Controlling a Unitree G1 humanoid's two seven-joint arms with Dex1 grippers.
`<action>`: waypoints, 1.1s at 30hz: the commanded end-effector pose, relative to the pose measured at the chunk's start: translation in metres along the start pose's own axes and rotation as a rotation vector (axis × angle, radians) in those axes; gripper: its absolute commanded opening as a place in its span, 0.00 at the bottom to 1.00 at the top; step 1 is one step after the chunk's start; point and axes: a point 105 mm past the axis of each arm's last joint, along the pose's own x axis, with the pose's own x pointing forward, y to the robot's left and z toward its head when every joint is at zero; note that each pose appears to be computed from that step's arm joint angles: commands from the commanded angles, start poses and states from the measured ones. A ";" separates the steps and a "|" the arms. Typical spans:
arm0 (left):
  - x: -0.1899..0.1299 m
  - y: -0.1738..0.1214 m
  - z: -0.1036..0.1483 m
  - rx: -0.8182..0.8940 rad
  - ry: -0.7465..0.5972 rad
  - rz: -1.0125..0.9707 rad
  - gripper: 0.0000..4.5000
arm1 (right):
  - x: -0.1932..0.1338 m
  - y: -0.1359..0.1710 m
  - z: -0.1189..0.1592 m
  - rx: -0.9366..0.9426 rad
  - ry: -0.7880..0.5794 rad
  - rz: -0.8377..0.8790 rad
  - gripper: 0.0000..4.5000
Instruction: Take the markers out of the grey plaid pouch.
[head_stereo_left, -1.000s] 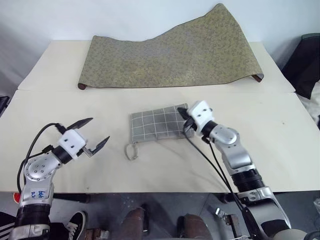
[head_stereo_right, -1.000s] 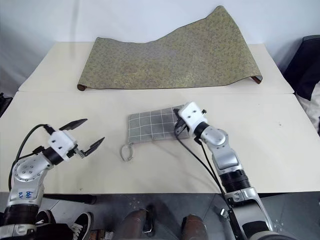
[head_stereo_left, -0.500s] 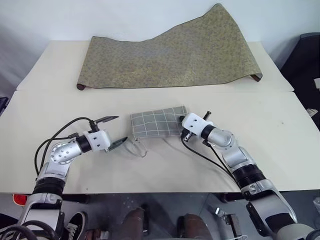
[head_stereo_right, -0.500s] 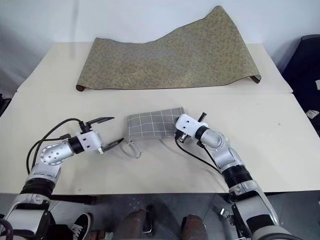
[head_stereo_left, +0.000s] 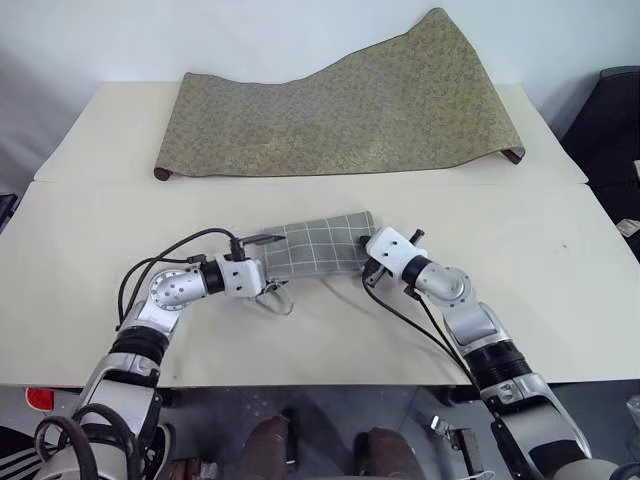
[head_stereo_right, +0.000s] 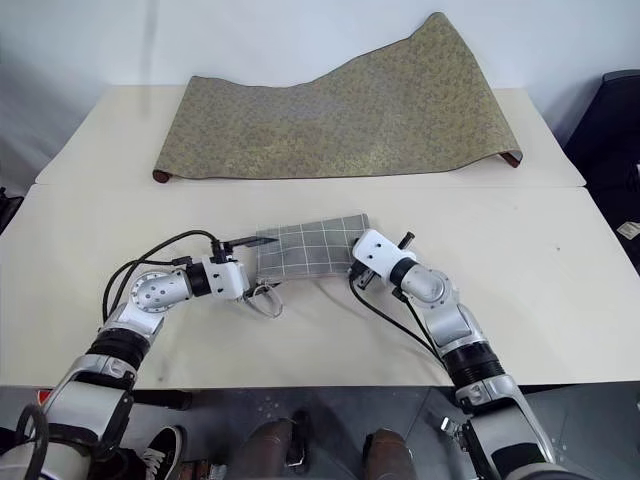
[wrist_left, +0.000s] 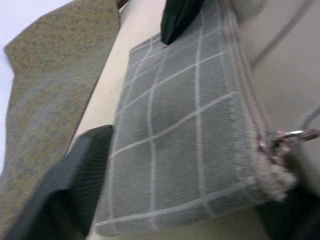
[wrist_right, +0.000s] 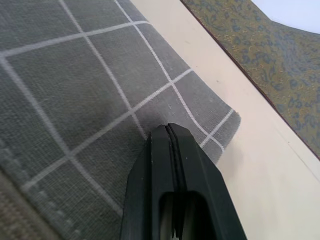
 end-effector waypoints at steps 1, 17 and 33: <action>0.002 -0.006 0.001 -0.022 -0.012 -0.037 0.52 | -0.005 -0.005 0.005 0.022 -0.021 -0.018 0.00; 0.003 0.002 0.004 -0.071 0.025 0.051 0.00 | -0.036 -0.041 0.049 0.406 -0.177 0.014 0.59; 0.034 -0.003 0.029 -0.031 0.142 0.261 0.00 | -0.049 0.065 0.074 0.554 -0.089 0.469 0.96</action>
